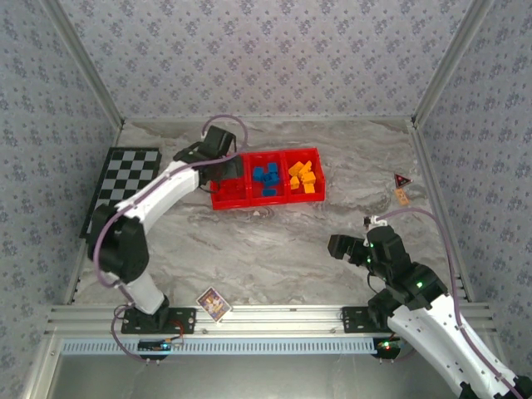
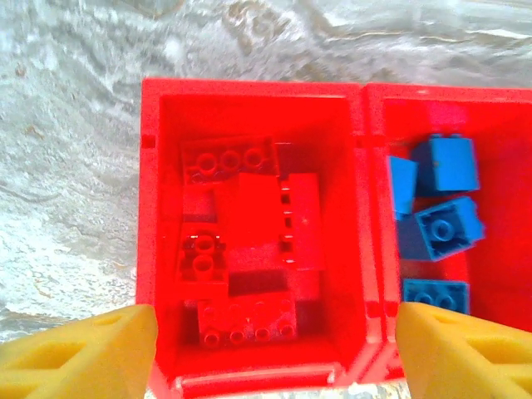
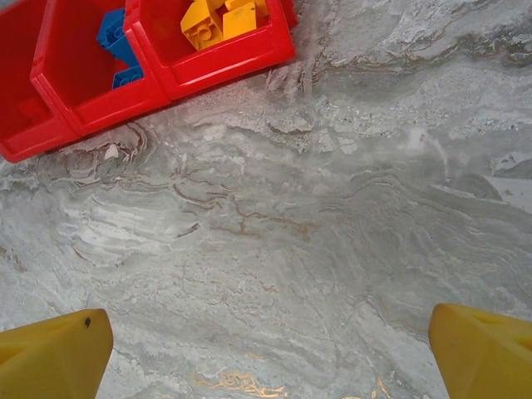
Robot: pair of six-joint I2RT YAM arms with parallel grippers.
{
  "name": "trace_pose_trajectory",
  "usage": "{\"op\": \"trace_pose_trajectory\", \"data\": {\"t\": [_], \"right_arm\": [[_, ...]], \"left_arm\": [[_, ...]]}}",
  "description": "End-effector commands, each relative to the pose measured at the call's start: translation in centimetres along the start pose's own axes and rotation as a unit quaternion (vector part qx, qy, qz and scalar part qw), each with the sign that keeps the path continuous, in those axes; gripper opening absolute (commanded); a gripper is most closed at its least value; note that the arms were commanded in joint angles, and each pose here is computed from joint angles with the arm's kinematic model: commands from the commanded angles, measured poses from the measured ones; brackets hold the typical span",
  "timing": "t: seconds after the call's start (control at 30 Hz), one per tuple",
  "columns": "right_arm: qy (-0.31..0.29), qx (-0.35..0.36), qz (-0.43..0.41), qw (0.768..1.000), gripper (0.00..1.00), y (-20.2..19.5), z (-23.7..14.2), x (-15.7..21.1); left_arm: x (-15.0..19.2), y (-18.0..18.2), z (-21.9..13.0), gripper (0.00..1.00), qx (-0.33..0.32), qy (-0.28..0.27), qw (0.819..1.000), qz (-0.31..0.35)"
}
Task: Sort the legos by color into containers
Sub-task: Place the lego in the container, then reset both arms
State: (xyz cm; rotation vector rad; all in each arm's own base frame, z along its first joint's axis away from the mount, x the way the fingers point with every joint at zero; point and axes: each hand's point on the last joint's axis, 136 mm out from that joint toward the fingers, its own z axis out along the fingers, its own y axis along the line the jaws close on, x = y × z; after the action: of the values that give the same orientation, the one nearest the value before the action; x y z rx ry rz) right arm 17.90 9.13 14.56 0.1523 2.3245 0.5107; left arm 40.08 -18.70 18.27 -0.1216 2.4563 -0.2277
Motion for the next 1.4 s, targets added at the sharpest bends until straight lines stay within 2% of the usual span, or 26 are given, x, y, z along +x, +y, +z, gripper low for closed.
{"op": "trace_pose_trajectory", "data": {"t": [0.0, 0.03, 0.2, 0.37, 0.5, 0.63, 0.7, 0.77, 0.93, 1.0, 1.17, 1.23, 1.3, 1.33, 1.37], "right_arm": [[-0.013, 0.013, 0.001, 1.0, 1.0, -0.3, -0.2, -0.7], [-0.017, 0.009, 0.002, 1.0, 0.99, 0.0, -0.1, -1.1], [-0.041, -0.014, -0.019, 0.999, 0.99, 2.2, 0.0, -3.9], [-0.082, -0.018, -0.068, 0.994, 0.99, 4.4, 0.1, -8.4], [-0.146, 0.019, -0.123, 0.981, 0.99, 4.5, -0.4, -13.2], [-0.229, 0.08, -0.186, 0.952, 0.99, 2.5, -0.5, -17.0], [-0.266, 0.106, -0.205, 0.936, 0.99, 1.0, -0.4, -17.9], [-0.29, 0.131, -0.205, 0.926, 0.99, -0.9, 0.1, -18.4], [-0.302, 0.196, -0.094, 0.928, 0.99, -8.8, 2.5, -17.2], [-0.301, 0.212, -0.082, 0.926, 0.99, -10.7, 4.0, -16.3], [-0.258, 0.225, -0.075, 0.937, 0.99, -13.2, 9.0, -13.4], [-0.243, 0.232, -0.09, 0.938, 0.99, -13.1, 10.1, -13.8], [-0.241, 0.252, -0.147, 0.926, 0.99, -12.6, 11.0, -15.0], [-0.22, 0.247, -0.161, 0.93, 0.99, -12.3, 12.5, -14.4], [-0.228, 0.243, -0.175, 0.927, 1.0, -12.5, 13.6, -14.7]], "left_arm": [[-2.6, -1.4, -3.9, 0.97, 0.061, -0.069, 0.996, -0.002], [-3.0, -1.4, -5.0, 1.0, 0.069, -0.083, 0.994, 0.003], [-4.4, -1.0, -10.3, 1.0, 0.101, -0.154, 0.983, 0.024], [-5.4, 1.1, -15.9, 1.0, 0.106, -0.258, 0.96, 0.03], [-5.7, 4.1, -19.6, 1.0, 0.064, -0.363, 0.927, 0.066], [-4.1, 7.1, -20.3, 1.0, 0.008, -0.435, 0.893, 0.114], [-3.1, 8.0, -19.8, 1.0, -0.006, -0.442, 0.887, 0.131], [-2.4, 9.3, -19.4, 1.0, -0.019, -0.439, 0.89, 0.124], [-0.9, 11.2, -18.1, 1.0, -0.022, -0.423, 0.901, 0.094], [-0.2, 11.2, -17.6, 1.0, -0.015, -0.418, 0.903, 0.095], [1.0, 11.2, -16.7, 1.0, -0.007, -0.404, 0.908, 0.108], [1.2, 11.3, -16.6, 1.0, -0.011, -0.402, 0.909, 0.112], [1.4, 11.3, -16.4, 1.0, -0.012, -0.399, 0.909, 0.116], [1.4, 11.4, -16.2, 1.0, -0.015, -0.399, 0.909, 0.117], [1.4, 11.4, -16.1, 1.0, -0.016, -0.399, 0.91, 0.116]]}}
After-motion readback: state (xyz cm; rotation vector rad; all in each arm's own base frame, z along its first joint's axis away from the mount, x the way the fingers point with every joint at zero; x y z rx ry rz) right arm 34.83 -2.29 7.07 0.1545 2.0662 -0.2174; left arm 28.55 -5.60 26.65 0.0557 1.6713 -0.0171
